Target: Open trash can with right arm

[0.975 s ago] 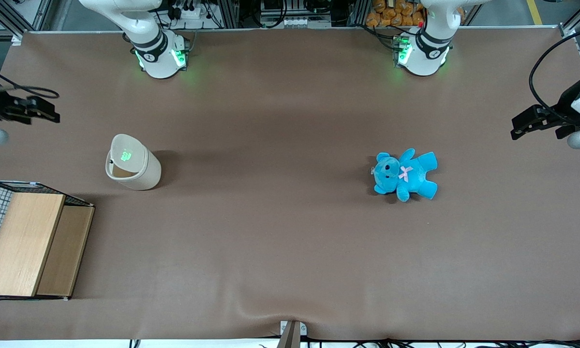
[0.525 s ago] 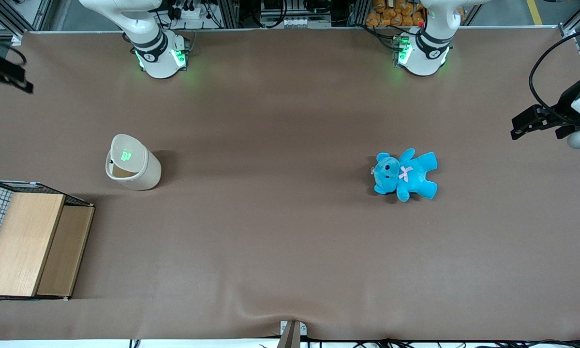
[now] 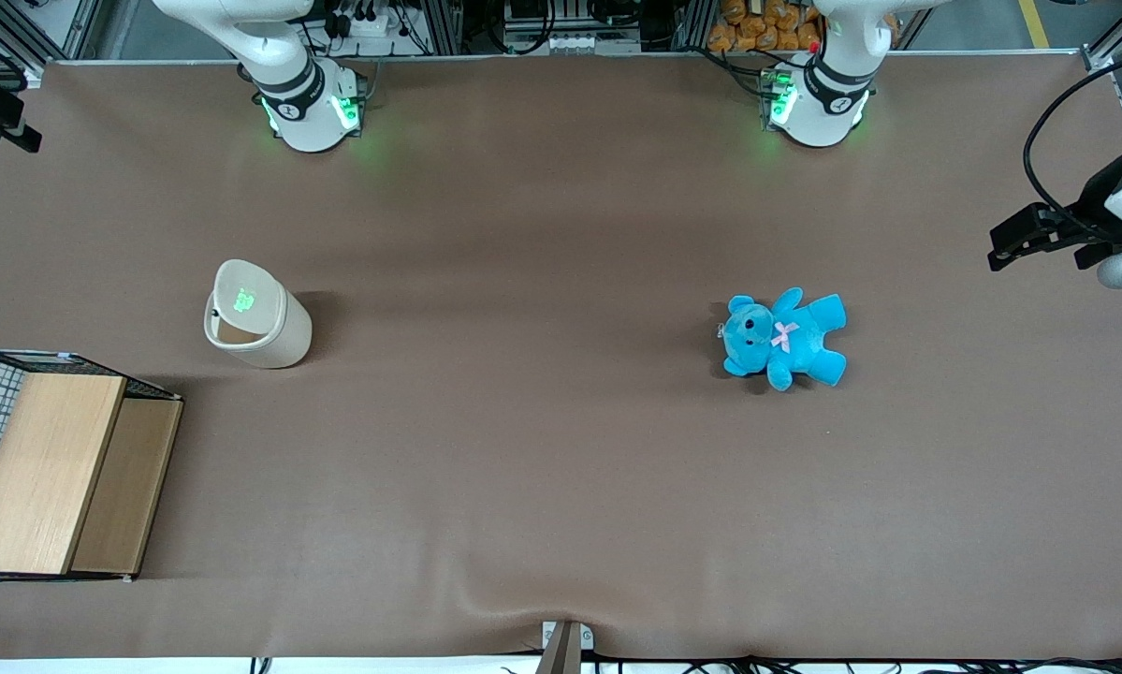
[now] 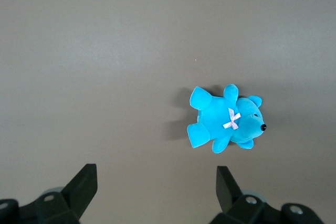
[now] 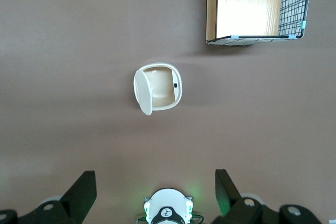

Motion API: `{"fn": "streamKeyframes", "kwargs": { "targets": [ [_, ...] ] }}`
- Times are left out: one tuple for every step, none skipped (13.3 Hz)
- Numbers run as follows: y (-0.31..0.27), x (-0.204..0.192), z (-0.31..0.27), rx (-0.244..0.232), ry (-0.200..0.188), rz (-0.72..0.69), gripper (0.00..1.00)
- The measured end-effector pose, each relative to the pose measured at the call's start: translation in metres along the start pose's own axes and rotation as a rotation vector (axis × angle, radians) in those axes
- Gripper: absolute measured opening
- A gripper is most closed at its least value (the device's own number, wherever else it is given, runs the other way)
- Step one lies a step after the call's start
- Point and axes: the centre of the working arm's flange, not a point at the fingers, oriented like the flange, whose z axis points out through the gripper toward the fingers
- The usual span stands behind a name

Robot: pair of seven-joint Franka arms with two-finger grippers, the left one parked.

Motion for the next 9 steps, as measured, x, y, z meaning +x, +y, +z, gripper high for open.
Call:
{"fn": "streamKeyframes", "kwargs": {
  "targets": [
    [-0.0003,0.0004,0.0008,0.0,-0.001,0.0,1.0],
    [-0.0005,0.0005,0.0012,0.0,-0.001,0.0,1.0],
    [-0.0005,0.0006,0.0013,0.0,-0.002,0.0,1.0],
    [-0.0005,0.0006,0.0014,0.0,-0.002,0.0,1.0],
    [-0.0005,0.0006,0.0015,0.0,-0.002,0.0,1.0],
    [-0.0005,0.0006,0.0015,0.0,-0.002,0.0,1.0],
    [-0.0005,0.0006,0.0015,0.0,-0.002,0.001,1.0],
    [-0.0004,0.0006,0.0015,0.0,-0.002,0.001,1.0],
    [-0.0004,0.0007,0.0016,0.0,-0.002,0.001,1.0]
  ]
}}
